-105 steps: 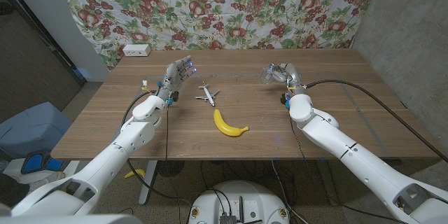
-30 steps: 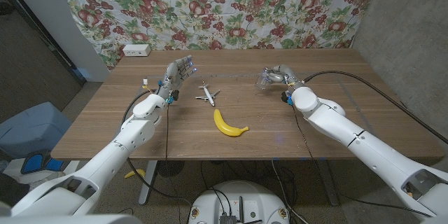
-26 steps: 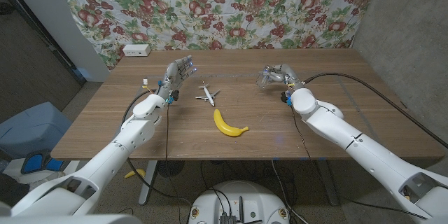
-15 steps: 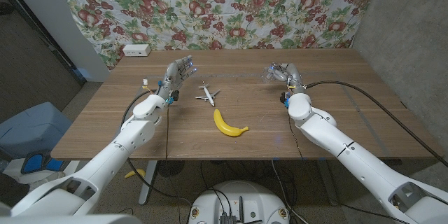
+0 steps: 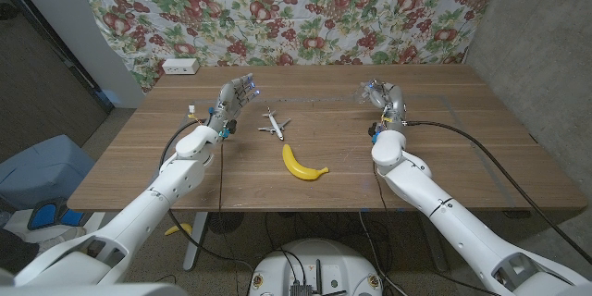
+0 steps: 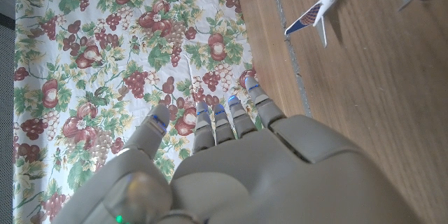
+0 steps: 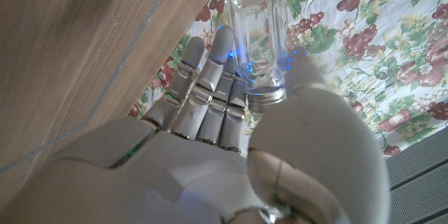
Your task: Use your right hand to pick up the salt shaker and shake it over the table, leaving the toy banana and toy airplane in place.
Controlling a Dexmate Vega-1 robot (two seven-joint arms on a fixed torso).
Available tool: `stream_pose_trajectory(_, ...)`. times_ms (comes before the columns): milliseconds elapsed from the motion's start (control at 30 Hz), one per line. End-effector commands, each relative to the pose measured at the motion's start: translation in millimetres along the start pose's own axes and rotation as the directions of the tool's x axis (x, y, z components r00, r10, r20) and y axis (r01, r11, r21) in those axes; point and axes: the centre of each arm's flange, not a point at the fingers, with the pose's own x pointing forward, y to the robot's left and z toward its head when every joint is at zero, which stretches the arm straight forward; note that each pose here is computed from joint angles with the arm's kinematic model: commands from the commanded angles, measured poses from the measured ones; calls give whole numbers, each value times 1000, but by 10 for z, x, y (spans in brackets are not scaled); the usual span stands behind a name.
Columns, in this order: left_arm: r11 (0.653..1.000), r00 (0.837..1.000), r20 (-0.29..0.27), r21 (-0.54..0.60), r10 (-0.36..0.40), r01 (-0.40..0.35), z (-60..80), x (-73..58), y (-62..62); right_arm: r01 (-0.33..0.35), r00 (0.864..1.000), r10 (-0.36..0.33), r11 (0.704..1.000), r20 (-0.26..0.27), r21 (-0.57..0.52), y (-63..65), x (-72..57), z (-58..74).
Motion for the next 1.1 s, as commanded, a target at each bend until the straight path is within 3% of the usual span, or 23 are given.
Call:
stream_pose_trajectory(33, 1000, 1000, 1, 2, -2, 2, 5, -2, 4, 3, 1000, -3, 1000, 2, 10, -13, -24, -24)
stream_pose_trajectory(200, 1000, 1000, 0, 1, -2, 2, 3, 2, 5, -86, 996, 87, 996, 1, -36, -16, 20, -4)
stream_pose_trajectory(367, 1000, 1000, 0, -1, -2, 2, -1, 3, 8, -223, 974, 225, 969, 8, -108, -12, 93, 35)
stream_pose_trajectory(600, 1000, 1000, -1, -2, -2, 2, -3, 4, 15, -375, 924, 382, 913, 9, -157, -1, 181, 66)
stream_pose_trajectory(667, 1000, 1000, -1, -1, -2, 2, -3, 6, 17, -420, 906, 423, 891, -21, -174, 6, 210, 81)
stream_pose_trajectory(800, 1000, 1000, -2, 0, -5, 5, -2, 16, 20, -520, 853, 513, 828, -92, -210, 39, 273, 101)
stream_pose_trajectory(967, 1000, 1000, -1, -2, -4, 4, 1, 17, 30, -567, 823, 551, 792, -136, -225, 68, 310, 132)
stream_pose_trajectory(1000, 1000, 1000, -1, -2, -4, 4, 1, 16, 32, -588, 809, 566, 776, -157, -231, 75, 325, 145)
stream_pose_trajectory(1100, 1000, 1000, 0, -2, -2, 2, 2, 15, 39, -605, 796, 578, 758, -179, -242, 103, 341, 160)
